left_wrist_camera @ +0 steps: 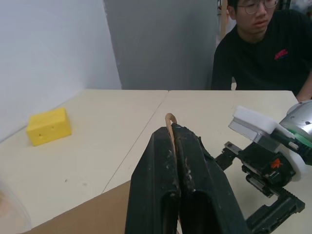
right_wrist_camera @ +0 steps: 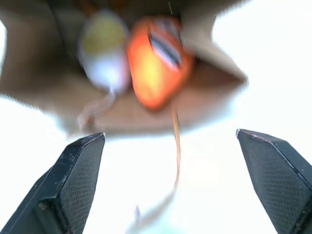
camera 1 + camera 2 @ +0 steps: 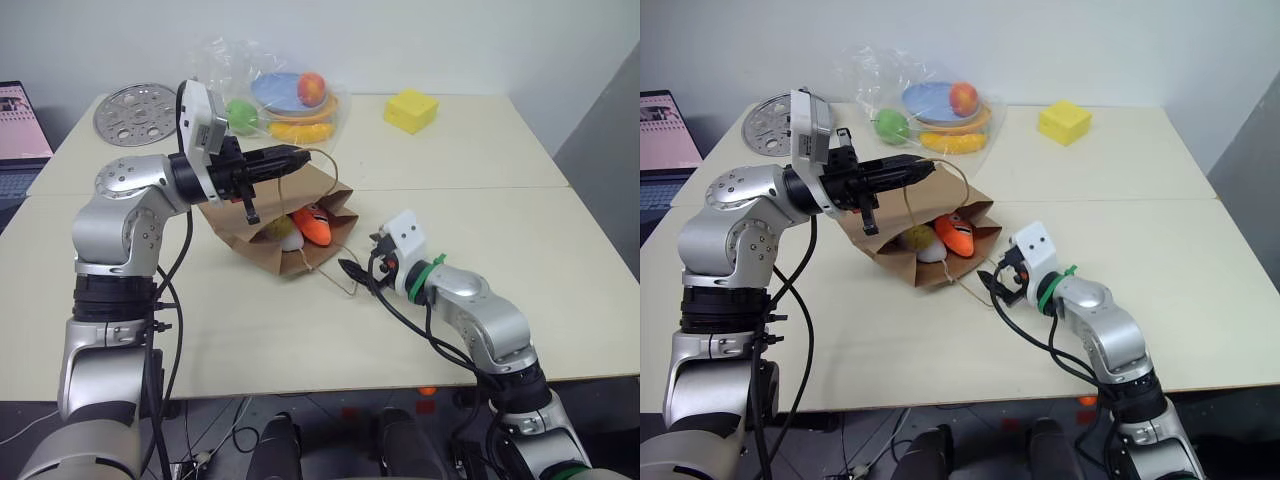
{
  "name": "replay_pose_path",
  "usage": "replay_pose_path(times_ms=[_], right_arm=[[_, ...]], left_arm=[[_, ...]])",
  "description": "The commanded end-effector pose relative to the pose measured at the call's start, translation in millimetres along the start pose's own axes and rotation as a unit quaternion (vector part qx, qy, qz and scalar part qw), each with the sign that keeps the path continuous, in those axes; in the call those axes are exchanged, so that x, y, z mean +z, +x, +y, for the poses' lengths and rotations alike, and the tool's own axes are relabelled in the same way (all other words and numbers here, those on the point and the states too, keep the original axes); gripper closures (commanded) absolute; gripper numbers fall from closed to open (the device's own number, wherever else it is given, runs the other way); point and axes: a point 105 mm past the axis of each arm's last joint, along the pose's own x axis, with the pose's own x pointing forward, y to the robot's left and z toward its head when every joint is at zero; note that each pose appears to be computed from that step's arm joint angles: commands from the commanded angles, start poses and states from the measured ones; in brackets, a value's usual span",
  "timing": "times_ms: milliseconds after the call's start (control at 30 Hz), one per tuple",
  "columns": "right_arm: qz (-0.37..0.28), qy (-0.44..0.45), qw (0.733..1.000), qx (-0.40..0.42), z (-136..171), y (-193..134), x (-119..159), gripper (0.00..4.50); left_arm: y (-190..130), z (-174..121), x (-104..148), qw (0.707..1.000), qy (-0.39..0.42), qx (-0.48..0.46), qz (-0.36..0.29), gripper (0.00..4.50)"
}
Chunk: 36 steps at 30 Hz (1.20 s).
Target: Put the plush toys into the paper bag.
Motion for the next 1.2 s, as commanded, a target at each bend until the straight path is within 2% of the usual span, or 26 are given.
replay_pose_path(times_ms=[33,133,233,433,567,600,767,967,1200], right_arm=[[-0.006,-0.003,1.0,-0.001,3,6,1,0.01],[0.001,0.007,1.0,-0.007,1,16,-6,0.01],[0.009,-0.004,1.0,-0.019,-5,21,-13,0.61],[0.003,0.003,1.0,-0.003,-1,17,-15,2.82],[-0.013,0.013,1.0,0.001,-1,11,-7,4.34],[-0.022,0.022,1.0,0.003,-2,8,-2,4.46],[-0.091,0.06,0.994,0.014,-10,-19,49,4.46],[-0.139,0.07,0.987,0.05,-7,-49,102,4.46],[-0.158,0.107,0.98,0.063,-7,-58,130,4.46]], left_arm=[[-2,-1,13,1.0,0.023,-0.001,-0.016,4.5],[-1,-1,13,1.0,0.024,-0.001,-0.016,4.5],[-1,0,14,1.0,0.024,-0.001,-0.016,4.5],[-3,0,14,1.0,0.025,0.003,-0.014,4.5],[-4,0,13,1.0,0.024,0.008,-0.013,4.5],[-5,0,13,1.0,0.024,0.009,-0.012,4.5],[-9,7,17,0.999,0.014,0.027,-0.019,4.5],[-12,20,28,0.998,-0.005,0.057,-0.04,4.5],[-8,31,34,0.996,-0.015,0.068,-0.056,4.5]])
